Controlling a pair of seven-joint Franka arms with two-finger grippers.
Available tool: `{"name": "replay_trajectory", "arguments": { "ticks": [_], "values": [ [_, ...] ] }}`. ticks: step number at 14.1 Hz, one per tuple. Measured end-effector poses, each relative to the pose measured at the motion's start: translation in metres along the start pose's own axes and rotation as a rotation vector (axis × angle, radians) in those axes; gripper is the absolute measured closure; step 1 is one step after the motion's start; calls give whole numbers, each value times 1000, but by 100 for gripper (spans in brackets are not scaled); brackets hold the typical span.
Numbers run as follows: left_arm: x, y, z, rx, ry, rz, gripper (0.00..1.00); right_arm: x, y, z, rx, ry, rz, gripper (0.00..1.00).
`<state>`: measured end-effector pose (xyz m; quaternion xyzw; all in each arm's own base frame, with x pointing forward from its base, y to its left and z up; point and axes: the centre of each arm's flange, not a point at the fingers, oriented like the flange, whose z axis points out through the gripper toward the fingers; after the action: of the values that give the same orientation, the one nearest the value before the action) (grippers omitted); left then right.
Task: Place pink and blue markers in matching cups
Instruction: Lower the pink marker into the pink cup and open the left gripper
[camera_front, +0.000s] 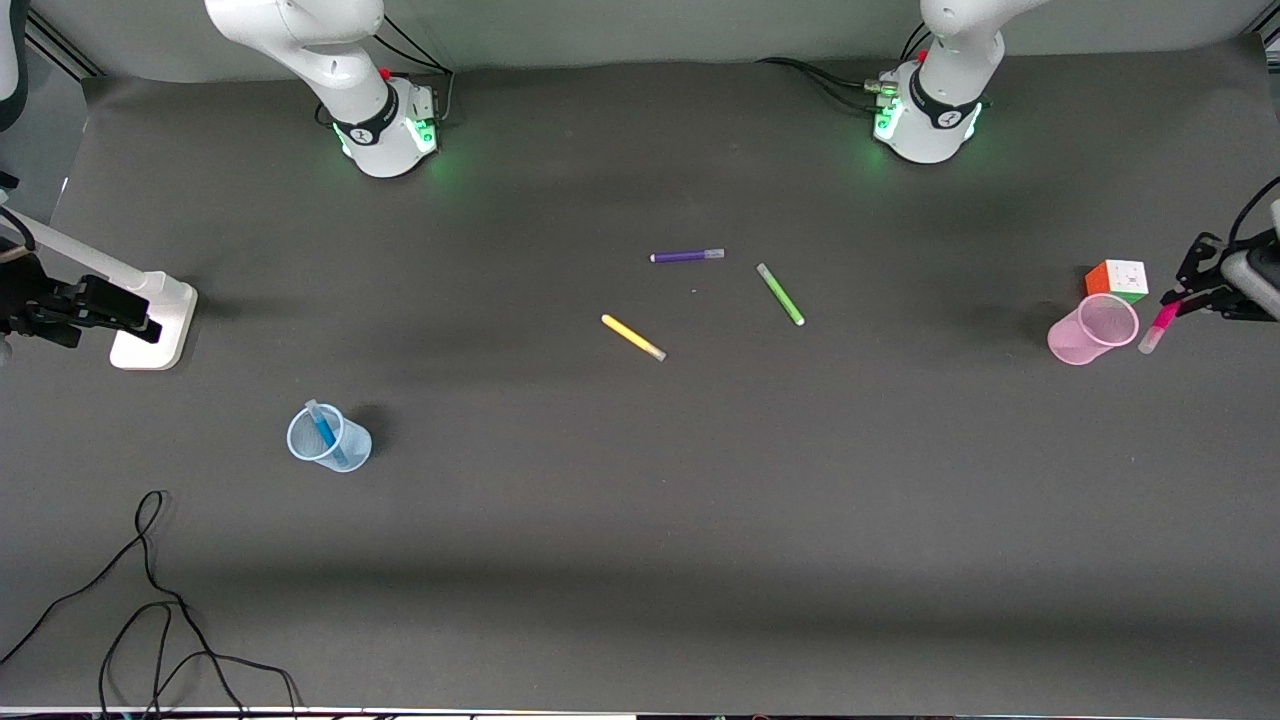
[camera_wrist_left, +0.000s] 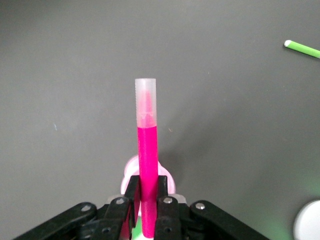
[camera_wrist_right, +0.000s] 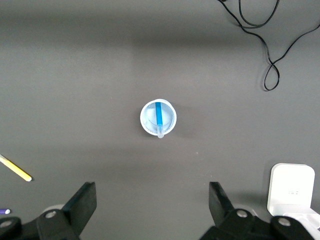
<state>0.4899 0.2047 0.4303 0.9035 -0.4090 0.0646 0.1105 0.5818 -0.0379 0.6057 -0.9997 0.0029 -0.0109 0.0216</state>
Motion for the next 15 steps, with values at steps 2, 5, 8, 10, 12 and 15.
{"name": "replay_trajectory", "arguments": {
  "ticks": [2,5,8,10,12,15],
  "values": [
    [-37,-4,19,0,126,135,83,0,0,0,0,0,0,0],
    [-85,3,52,25,308,295,83,0,2,1,0,-2,4,0],
    [-124,6,86,43,441,366,83,-1,11,1,0,-3,19,0],
    [-155,5,113,23,515,382,83,-2,16,1,0,-3,30,0],
    [-177,2,138,17,556,388,83,-2,17,1,0,-4,30,0],
    [-190,0,164,17,603,393,83,-9,12,6,3,-20,23,0]
  ]
}}
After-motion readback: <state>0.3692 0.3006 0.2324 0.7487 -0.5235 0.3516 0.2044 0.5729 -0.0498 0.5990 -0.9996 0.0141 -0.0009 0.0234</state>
